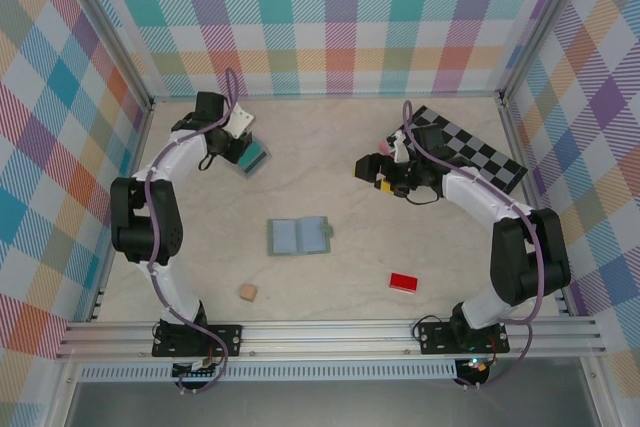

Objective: Take the credit cards out of the card holder

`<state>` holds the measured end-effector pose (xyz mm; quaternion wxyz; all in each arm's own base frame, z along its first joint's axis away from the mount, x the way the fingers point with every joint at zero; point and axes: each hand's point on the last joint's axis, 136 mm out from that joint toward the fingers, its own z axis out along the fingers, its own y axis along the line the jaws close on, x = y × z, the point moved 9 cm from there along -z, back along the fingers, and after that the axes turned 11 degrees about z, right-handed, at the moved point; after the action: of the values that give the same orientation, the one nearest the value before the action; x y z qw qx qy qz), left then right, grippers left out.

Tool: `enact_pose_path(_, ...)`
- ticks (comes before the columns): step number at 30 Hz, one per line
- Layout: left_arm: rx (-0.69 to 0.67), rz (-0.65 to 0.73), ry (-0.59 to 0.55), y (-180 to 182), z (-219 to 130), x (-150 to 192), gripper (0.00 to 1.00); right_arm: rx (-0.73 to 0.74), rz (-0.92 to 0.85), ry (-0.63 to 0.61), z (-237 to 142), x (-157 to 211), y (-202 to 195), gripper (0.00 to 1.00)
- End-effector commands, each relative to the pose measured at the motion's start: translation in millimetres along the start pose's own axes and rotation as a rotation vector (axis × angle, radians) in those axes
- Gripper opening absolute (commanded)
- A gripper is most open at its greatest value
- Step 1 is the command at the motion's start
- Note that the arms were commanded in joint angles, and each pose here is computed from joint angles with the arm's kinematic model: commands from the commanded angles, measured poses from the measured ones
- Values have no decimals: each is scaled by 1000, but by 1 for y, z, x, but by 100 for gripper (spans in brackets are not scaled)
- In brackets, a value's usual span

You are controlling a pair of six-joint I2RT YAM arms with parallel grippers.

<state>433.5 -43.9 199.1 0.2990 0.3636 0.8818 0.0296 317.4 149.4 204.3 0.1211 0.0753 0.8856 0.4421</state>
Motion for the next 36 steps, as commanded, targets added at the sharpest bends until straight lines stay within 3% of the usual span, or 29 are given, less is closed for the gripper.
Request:
enact_pose_path(1,-64,81,-53,22,-3,-12,0,-49,-5,8,-4,-1,7,100)
enact_pose_path(21,-33,109,68,28,33,5,0,-61,10,28,1,-6,7,100)
enact_pose_path(29,11,73,32,26,28,14,0,-70,23,42,7,-8,5,100)
enact_pose_path(36,5,44,2,30,24,10,14,-75,31,52,9,-9,4,100)
